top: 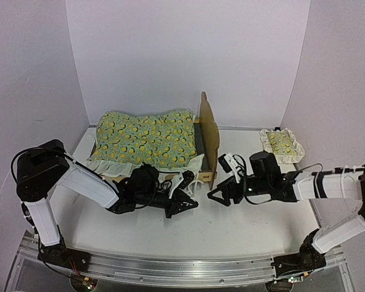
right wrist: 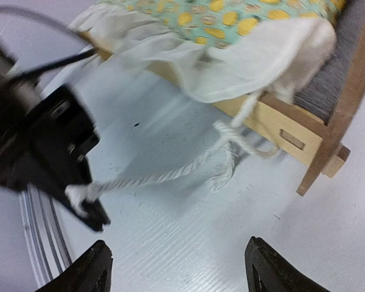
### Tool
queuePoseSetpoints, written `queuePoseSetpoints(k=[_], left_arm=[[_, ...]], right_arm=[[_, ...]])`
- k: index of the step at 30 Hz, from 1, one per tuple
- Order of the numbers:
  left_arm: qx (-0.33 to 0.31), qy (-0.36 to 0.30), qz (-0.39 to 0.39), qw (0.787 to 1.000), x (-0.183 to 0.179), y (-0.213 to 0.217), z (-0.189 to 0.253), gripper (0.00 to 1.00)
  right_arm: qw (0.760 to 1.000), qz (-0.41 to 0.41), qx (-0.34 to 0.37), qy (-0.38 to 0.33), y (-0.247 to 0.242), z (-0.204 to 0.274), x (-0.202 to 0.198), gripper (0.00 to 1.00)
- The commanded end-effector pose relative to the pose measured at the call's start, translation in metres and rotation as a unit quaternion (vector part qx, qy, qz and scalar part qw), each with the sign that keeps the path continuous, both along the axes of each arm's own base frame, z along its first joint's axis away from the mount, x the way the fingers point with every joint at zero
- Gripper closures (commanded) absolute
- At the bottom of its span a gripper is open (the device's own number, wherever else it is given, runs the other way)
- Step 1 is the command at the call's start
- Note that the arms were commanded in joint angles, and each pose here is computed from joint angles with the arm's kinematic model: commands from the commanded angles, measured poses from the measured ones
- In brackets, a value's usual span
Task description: Set up the pet bed
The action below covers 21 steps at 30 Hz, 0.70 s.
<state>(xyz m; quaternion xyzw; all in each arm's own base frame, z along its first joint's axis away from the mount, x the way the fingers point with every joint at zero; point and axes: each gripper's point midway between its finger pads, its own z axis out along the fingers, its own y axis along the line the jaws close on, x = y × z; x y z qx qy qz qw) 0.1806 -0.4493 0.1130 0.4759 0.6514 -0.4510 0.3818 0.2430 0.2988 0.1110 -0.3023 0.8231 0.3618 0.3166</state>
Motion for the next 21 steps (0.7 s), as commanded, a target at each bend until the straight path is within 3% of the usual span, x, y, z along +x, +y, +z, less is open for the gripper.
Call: queuePoseSetpoints(k=[1,3,9,13,16,21], left_arm=[[-0.044,0.084,-0.079,0.992,-0.011,-0.01,0.028,0.99],[-0.04,0.094,-0.092,0.991,-0.012,-0.008,0.026,0.99],[-0.026,0.088,-0.107,0.99,-0.016,-0.004,0.021,0.99],[-0.017,0.073,-0.102,0.992,-0.014,-0.003,0.016,0.99],[-0.016,0.063,-0.1,0.993,-0.012,-0.004,0.017,0.99],[-0.013,0.057,-0.103,0.993,-0.012,-0.004,0.018,0.99]], right_arm=[[0.949,0.151,0.054,-0.27,0.007,0.045,-0.032,0.23],[0.922,0.181,0.047,-0.34,0.011,0.046,-0.031,0.19],[0.861,0.308,0.021,-0.404,0.042,0.047,-0.025,0.23],[0.836,0.358,-0.019,-0.416,0.044,0.033,-0.017,0.25],[0.812,0.397,-0.038,-0.425,0.047,0.027,-0.016,0.35],[0.792,0.448,-0.047,-0.412,0.048,0.015,-0.02,0.44]])
